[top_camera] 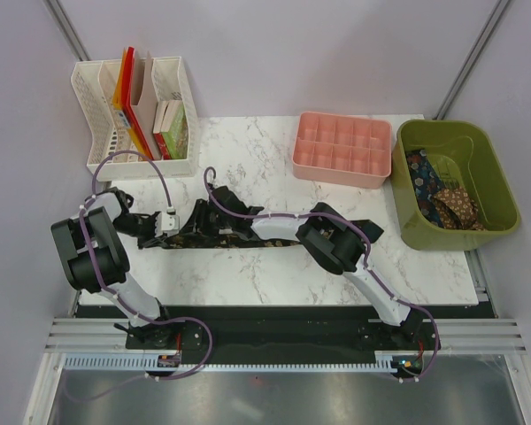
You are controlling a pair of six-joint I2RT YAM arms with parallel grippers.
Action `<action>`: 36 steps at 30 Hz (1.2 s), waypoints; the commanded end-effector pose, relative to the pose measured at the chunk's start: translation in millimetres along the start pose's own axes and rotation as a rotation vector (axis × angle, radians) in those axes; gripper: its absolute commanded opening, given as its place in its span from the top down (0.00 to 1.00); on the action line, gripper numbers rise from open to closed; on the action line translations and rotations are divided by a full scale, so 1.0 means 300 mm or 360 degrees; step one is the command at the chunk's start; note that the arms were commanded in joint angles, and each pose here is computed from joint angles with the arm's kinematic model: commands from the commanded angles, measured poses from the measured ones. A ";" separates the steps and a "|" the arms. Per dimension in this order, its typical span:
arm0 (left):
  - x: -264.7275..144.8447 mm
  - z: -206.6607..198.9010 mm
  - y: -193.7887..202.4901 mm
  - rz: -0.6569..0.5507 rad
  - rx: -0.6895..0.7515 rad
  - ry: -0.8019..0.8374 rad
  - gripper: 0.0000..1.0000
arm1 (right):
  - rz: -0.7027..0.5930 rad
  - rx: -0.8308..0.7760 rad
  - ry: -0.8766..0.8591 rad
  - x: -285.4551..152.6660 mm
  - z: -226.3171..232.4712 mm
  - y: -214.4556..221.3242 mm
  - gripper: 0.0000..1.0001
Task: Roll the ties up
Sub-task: Roll the tie at the center of the board.
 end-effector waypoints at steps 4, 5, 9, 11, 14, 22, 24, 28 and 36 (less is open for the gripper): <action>-0.009 0.008 -0.016 -0.0002 0.0052 -0.0029 0.73 | 0.0005 0.0022 0.0016 0.019 -0.007 0.031 0.60; -0.011 0.008 -0.015 0.0001 0.0054 -0.0032 0.73 | 0.0017 0.0042 0.0033 0.023 -0.022 0.041 0.68; -0.023 0.014 -0.026 -0.0005 0.0049 -0.0055 0.72 | 0.0027 0.0052 0.0087 0.021 -0.039 0.047 0.85; -0.036 0.017 -0.037 -0.0017 0.0038 -0.0075 0.71 | 0.0032 0.0050 0.0121 0.018 -0.049 0.046 0.93; -0.059 0.020 -0.061 -0.0047 0.0047 -0.0098 0.70 | 0.0039 0.0037 0.0166 0.014 -0.067 0.046 1.00; -0.106 -0.003 -0.133 -0.0134 0.0083 -0.0102 0.67 | 0.0043 0.0007 0.0197 0.018 -0.070 0.042 1.00; -0.102 -0.011 -0.139 -0.0153 0.0078 -0.0087 0.68 | 0.0045 0.0003 0.0198 0.019 -0.073 0.043 1.00; -0.076 -0.024 -0.175 -0.0197 0.0062 -0.0040 0.70 | 0.0045 0.0002 0.0201 0.018 -0.077 0.043 1.00; 0.005 -0.030 -0.238 -0.0252 0.0011 0.0052 0.71 | 0.0047 0.0010 0.0193 0.020 -0.083 0.045 1.00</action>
Point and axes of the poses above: each gripper's point midway between its finger pads, its own x axis out along the fingers, its own z axis along the line the jaws close on, y = z × x, the point moved 10 cm from there along -x, back along the fingers, and after that the axes turned 11 degrees about -x, right-handed, at the moved point
